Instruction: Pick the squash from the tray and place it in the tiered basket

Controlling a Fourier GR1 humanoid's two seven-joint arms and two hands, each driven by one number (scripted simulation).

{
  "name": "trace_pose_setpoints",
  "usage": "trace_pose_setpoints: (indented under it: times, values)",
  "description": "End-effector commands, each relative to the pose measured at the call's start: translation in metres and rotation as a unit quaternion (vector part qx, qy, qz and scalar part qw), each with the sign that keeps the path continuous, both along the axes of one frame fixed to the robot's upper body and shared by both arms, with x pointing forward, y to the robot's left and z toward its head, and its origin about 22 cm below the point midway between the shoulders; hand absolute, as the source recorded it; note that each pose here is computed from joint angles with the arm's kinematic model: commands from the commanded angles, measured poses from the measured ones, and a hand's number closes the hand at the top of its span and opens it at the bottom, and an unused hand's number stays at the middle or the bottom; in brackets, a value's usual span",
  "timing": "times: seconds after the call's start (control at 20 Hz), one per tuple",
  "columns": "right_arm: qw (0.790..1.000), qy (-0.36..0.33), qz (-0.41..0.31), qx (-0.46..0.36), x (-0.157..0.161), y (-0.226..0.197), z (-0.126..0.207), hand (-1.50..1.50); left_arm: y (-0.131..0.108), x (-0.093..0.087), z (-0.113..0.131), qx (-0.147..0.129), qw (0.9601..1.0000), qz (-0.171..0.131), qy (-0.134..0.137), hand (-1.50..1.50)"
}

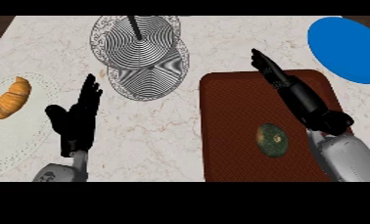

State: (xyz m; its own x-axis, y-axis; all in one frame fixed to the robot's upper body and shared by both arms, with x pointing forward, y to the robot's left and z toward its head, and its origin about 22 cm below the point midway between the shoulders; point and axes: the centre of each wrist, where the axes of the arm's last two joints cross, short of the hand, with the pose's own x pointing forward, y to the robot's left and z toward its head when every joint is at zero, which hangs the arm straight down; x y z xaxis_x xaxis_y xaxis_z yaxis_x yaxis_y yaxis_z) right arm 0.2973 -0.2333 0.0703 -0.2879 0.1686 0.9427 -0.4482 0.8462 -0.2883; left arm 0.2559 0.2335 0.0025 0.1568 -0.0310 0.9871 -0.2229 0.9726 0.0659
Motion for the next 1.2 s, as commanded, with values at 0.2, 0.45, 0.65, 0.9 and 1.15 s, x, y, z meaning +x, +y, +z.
trace_pose_setpoints:
  times: [0.2,0.45,0.65,0.9,1.15]
  values:
    - [0.972,-0.152,-0.175,0.032,-0.008,-0.083,0.056,1.50,0.019,-0.032,-0.039,0.058,0.9967,-0.001,0.058,0.00]
    - [0.861,-0.030,-0.486,0.145,-0.026,-0.136,0.000,-1.50,0.023,-0.046,-0.053,0.060,0.9955,0.003,0.073,0.00]
    - [0.857,-0.096,-0.471,0.184,-0.077,-0.142,-0.008,-1.50,0.027,-0.061,-0.056,0.053,0.9960,-0.022,0.069,0.00]
    - [0.908,-0.040,-0.410,0.070,-0.125,-0.137,0.020,-1.50,0.022,-0.054,-0.062,0.054,0.9962,-0.020,0.066,0.00]
    - [0.932,0.079,-0.332,-0.123,-0.137,-0.138,0.042,-1.50,0.022,-0.046,-0.053,0.051,0.9963,-0.022,0.065,0.00]
